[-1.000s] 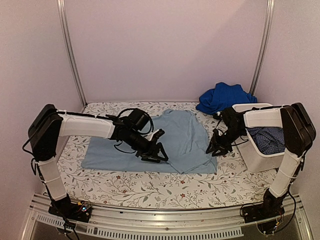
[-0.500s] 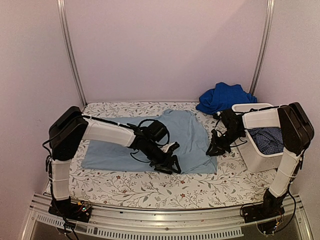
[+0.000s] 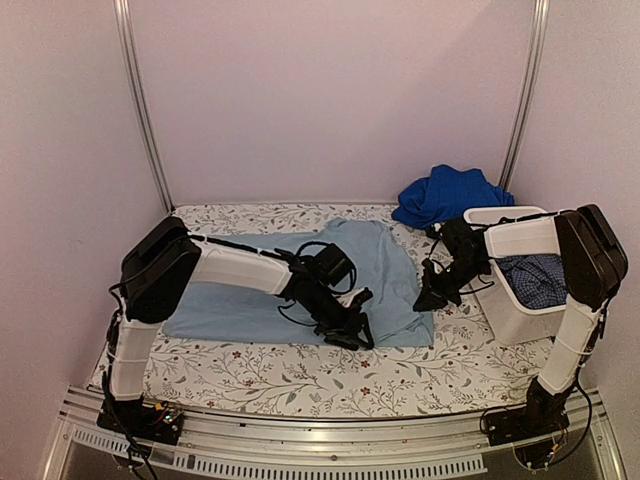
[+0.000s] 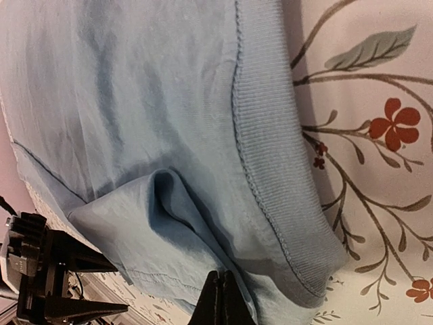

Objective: Fold and stack the mixed laundry pile
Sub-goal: Pick up the 1/3-folded T-shirt from the center of the board.

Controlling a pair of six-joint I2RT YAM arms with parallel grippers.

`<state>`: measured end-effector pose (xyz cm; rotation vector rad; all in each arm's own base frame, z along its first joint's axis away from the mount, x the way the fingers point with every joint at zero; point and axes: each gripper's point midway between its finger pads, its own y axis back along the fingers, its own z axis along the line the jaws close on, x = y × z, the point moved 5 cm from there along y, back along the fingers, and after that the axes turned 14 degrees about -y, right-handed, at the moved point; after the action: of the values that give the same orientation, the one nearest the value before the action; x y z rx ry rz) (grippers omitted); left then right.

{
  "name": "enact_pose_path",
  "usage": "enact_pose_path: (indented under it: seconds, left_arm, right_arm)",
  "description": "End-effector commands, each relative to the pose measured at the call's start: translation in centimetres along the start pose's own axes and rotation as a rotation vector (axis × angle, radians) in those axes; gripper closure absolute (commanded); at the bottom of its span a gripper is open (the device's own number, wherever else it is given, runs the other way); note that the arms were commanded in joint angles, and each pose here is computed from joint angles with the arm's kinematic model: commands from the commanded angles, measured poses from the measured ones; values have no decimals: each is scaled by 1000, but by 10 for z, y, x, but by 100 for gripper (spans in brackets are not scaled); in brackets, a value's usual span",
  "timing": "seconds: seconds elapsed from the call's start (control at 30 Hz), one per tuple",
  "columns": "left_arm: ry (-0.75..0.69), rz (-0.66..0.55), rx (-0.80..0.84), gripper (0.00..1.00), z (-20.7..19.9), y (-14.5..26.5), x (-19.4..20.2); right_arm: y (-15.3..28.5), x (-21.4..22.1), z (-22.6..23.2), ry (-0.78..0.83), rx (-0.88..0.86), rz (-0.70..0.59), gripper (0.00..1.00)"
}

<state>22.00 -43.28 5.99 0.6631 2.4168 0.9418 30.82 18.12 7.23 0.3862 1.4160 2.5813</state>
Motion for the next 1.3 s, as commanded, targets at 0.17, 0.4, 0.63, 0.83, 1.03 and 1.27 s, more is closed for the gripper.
enact_pose_path:
  seconds: [0.17,0.4,0.63,0.83,1.03,1.27]
  left_arm:
    - [-26,8,-51,87,-6,2,-5]
    - [-282,-173,-250,60,-20,59,-17]
    - [-834,-334,-424,44,-40,88,2]
    - [-1139,-276,-435,45,-43,65,23]
    - [-1349,-243,-491,49,-51,30,26]
    - [-1441,-193,-499,53,-55,2,24]
  right_arm:
    - [6,2,5,7,-29,5,100]
    - [10,0,9,9,-35,-1,100]
    - [12,-1,12,10,-43,-4,100]
    - [11,-1,10,7,-43,3,100]
    - [9,0,7,6,-42,15,100]
    - [9,2,6,2,-46,23,100]
